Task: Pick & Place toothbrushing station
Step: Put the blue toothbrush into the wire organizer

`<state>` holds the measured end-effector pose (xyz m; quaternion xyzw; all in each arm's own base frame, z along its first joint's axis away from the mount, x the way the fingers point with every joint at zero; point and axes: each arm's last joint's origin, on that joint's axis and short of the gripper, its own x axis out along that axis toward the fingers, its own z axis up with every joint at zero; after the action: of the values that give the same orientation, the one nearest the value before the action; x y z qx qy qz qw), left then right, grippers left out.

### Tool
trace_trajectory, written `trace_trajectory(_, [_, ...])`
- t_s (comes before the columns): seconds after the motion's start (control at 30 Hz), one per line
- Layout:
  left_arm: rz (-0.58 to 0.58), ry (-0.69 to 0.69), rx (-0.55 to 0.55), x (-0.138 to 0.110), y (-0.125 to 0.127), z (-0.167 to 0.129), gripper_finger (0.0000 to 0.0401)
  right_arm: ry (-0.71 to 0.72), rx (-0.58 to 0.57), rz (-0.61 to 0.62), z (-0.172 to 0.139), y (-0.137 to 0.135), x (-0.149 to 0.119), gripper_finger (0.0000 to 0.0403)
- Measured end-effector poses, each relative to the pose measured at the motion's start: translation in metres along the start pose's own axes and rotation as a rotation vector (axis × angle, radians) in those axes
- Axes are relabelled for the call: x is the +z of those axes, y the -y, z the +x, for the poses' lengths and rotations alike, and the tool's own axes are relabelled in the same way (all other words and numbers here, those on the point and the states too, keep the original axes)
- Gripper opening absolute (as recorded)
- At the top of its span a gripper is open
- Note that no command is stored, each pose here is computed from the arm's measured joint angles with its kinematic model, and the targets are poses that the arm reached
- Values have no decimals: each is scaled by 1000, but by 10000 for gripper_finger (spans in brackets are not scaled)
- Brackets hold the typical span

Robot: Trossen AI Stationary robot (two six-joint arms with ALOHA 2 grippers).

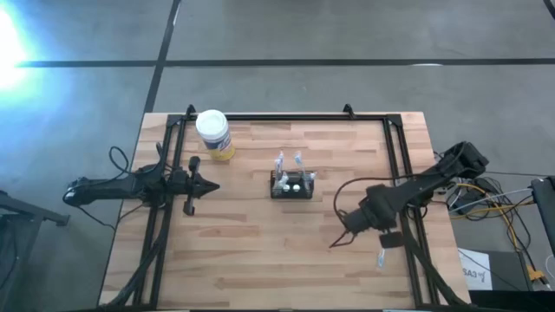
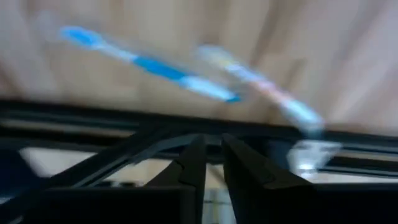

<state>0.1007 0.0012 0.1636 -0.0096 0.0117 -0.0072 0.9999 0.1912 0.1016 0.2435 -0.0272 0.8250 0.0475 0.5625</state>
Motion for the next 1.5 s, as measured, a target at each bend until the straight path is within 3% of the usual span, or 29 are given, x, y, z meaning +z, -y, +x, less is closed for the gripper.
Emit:
trace_trajectory(0.17, [0,-1,0,0,0,0,8,-19,153,44,16,-8,3,78])
trace_trajectory(0.43, [-6,-2,-5,0,0,0,13,35,271,565,24,-12,16,103])
trace_trajectory(0.67, [-11,-2,-24,0,1,0,7,31,309,806,30,-22,18,105])
trace_trajectory(1.0, [7,-10,-32,-1,1,0,13,-53,274,1057,52,-38,8,132])
trace_trajectory(1.37, [74,-11,-56,-1,2,0,13,49,362,1210,76,-49,12,181])
trace_trajectory(1.5, [95,-11,-60,-1,2,0,14,36,327,1270,88,-45,9,201])
